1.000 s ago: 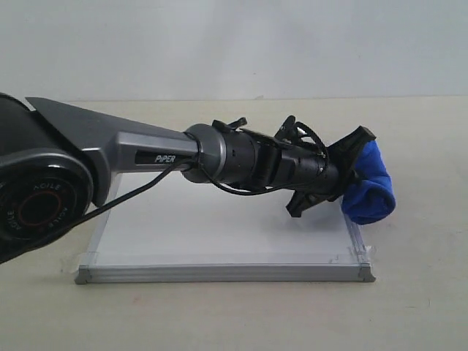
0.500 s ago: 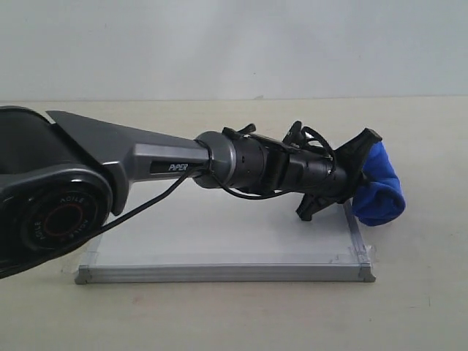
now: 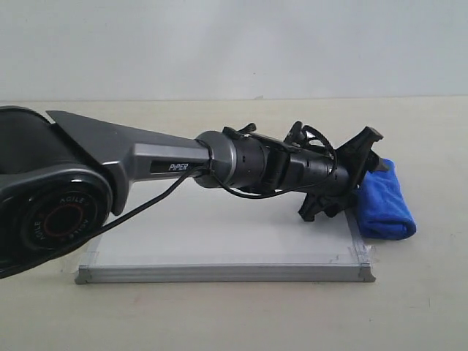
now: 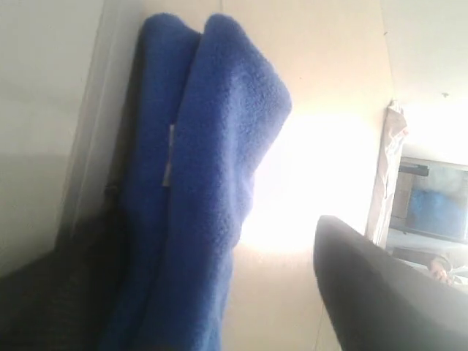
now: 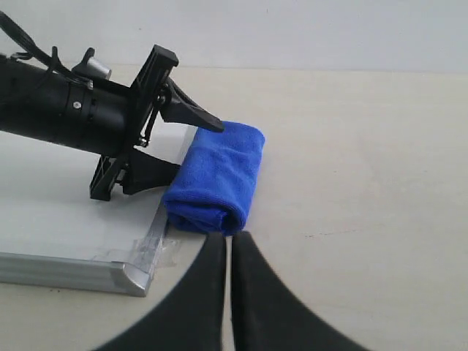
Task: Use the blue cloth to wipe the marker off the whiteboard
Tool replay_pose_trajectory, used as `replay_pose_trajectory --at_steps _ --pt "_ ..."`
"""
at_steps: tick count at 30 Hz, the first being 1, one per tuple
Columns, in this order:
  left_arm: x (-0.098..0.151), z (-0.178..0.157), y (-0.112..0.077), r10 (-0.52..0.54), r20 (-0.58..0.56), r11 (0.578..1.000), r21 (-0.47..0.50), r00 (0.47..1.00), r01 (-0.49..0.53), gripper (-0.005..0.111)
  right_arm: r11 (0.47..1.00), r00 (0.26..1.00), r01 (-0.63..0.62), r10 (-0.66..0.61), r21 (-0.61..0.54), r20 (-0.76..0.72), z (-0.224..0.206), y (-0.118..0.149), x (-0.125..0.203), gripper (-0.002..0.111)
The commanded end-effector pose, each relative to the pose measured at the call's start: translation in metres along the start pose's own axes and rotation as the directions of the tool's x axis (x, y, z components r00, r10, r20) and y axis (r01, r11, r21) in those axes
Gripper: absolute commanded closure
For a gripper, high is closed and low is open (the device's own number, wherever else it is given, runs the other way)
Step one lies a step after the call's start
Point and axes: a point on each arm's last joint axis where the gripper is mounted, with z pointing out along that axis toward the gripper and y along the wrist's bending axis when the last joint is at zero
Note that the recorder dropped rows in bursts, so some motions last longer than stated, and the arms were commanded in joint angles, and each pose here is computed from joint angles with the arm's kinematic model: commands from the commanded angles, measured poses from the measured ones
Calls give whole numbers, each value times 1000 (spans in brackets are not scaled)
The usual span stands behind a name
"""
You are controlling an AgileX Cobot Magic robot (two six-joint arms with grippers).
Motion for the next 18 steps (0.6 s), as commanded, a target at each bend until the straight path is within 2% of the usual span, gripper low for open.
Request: replay_pose_trajectory --at_steps 1,3,6,8,10,14,16,18 --pt "-5 -4 -14 18 4 999 40 1000 -18 46 1000 1000 1 -1 2 15 0 0 -1 108" --pt "-16 -10 -24 34 20 997 71 999 -35 52 1000 1000 1 -1 2 15 0 0 -1 108" --pt "-41 -30 -53 83 58 984 155 995 -91 63 1000 1000 1 -1 2 15 0 0 -1 108" --pt "-64 -49 -71 137 115 968 195 984 -158 71 1000 1000 1 -1 2 15 0 0 -1 108" --pt "-84 -71 -86 141 154 957 231 978 -175 80 1000 1000 1 -1 2 15 0 0 -1 108" --pt "-108 -104 -103 176 172 934 282 969 -219 100 1000 1000 1 -1 2 15 0 0 -1 108" --pt "-113 -120 -113 242 157 904 321 957 -282 102 1000 1000 1 -1 2 15 0 0 -1 108" --pt "-111 -133 -122 370 150 848 349 917 -399 102 1000 1000 1 -1 2 15 0 0 -1 108"
